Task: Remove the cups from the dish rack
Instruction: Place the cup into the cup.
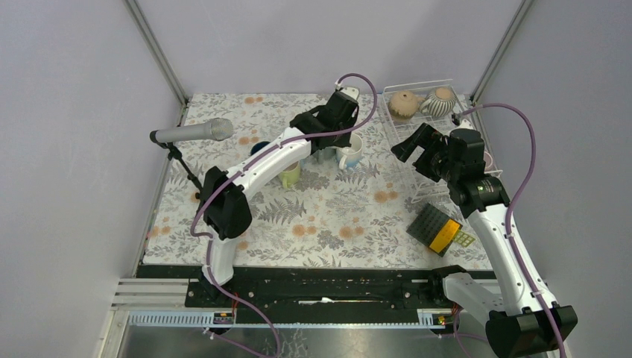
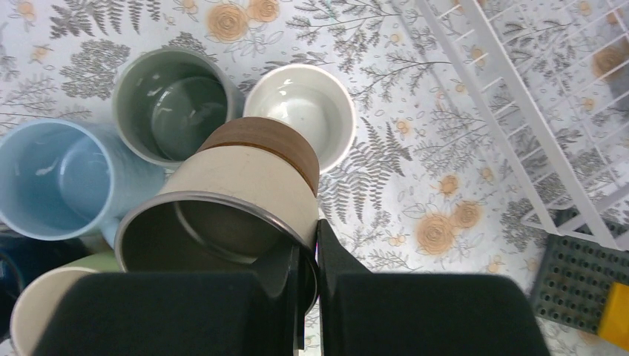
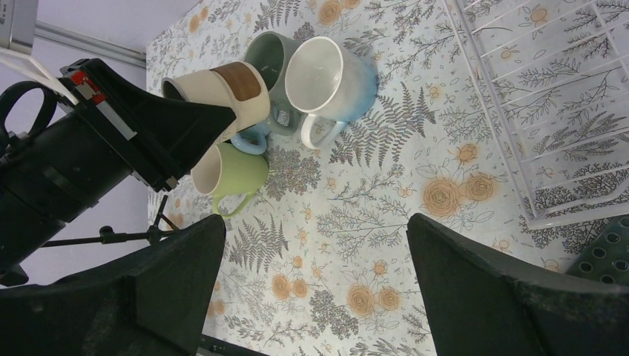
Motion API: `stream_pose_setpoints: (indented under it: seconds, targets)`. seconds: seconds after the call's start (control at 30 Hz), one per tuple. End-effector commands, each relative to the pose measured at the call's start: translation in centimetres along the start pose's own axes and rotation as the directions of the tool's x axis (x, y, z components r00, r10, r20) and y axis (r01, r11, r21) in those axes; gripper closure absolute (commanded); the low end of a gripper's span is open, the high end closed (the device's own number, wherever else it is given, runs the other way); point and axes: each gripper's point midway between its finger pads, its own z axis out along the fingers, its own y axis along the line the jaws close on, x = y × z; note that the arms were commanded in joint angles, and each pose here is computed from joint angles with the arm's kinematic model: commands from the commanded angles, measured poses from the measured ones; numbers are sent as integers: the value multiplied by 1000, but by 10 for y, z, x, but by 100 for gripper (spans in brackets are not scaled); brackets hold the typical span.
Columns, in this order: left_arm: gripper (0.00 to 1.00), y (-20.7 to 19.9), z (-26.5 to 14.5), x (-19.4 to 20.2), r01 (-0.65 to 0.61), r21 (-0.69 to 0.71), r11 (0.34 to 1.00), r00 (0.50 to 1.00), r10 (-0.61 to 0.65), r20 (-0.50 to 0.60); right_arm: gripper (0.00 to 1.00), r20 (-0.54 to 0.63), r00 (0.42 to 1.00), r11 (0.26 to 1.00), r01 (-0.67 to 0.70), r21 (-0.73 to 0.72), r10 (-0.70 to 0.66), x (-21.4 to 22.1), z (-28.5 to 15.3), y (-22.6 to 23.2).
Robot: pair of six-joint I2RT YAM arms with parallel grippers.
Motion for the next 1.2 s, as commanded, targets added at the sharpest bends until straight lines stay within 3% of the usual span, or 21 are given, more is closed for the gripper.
stream_pose_setpoints:
  seconds: [0.0, 0.53, 1.17]
  targets:
    - [100, 26, -3, -25, -9, -75, 997, 999, 12, 45, 0, 60, 998, 999, 35, -37, -33, -17, -12, 15]
    - [100, 37, 27, -40, -45, -93, 995, 998, 48, 32, 0, 55, 998, 998, 40, -41, -37, -16, -13, 15]
    - [100, 61, 57, -26, -62, -136, 989, 998, 59, -27, 0, 32, 999, 999, 36, -32, -35, -10, -8, 11]
